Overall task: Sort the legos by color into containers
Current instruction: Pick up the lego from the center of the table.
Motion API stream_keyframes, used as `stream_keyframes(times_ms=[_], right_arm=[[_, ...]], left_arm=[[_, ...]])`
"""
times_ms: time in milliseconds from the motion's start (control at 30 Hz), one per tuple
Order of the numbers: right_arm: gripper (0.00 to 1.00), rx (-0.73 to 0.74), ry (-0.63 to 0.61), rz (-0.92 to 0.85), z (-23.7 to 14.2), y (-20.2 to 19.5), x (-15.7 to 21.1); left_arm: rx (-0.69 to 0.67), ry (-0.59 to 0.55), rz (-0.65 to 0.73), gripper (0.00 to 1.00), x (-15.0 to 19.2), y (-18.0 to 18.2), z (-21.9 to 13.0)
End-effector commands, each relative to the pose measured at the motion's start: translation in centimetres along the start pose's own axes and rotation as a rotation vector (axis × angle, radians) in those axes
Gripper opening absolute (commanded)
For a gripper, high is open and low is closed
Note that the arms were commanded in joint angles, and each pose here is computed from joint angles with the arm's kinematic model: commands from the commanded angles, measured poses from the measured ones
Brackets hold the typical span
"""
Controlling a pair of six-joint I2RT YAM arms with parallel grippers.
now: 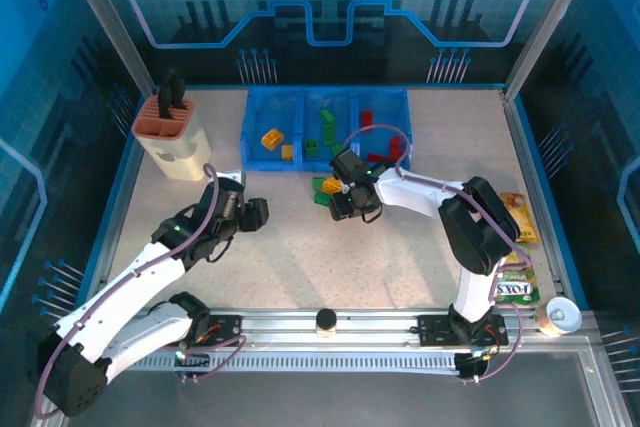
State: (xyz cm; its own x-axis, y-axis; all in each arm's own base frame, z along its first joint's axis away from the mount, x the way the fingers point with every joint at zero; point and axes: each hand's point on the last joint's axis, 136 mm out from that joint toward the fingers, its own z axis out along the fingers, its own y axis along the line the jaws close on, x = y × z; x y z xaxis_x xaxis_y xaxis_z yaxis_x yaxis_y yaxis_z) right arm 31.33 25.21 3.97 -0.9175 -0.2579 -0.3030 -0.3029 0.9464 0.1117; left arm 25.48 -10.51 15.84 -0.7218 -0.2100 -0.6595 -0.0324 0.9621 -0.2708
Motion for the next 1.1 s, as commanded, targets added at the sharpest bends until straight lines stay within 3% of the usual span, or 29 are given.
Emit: stream_keyframes(times_ms=[0, 733, 867, 1067], right_arm=[[0.54, 0.059, 0.033, 0.008, 1.2, -0.4, 0.3], [0.39, 0.119, 0.058, -0.040, 1.9, 0.6, 2.0], [0.31, 0.118, 0.029, -0.046, 0.4, 1.0, 2.0], [0.30, 0.019, -0.121, -0.096, -5.3, 3.9, -0.9]], left_arm=[[-0.036, 0.017, -0.015, 0.60, 1.0, 1.0, 0.0], [-0.040, 0.000, -0.018, 0.57, 1.0, 1.3, -0.1], [-0.044, -0.009, -0.017, 0.56, 0.8, 1.4, -0.4], [-0.041, -0.042, -0.047, 0.55, 0.5, 1.8, -1.1]])
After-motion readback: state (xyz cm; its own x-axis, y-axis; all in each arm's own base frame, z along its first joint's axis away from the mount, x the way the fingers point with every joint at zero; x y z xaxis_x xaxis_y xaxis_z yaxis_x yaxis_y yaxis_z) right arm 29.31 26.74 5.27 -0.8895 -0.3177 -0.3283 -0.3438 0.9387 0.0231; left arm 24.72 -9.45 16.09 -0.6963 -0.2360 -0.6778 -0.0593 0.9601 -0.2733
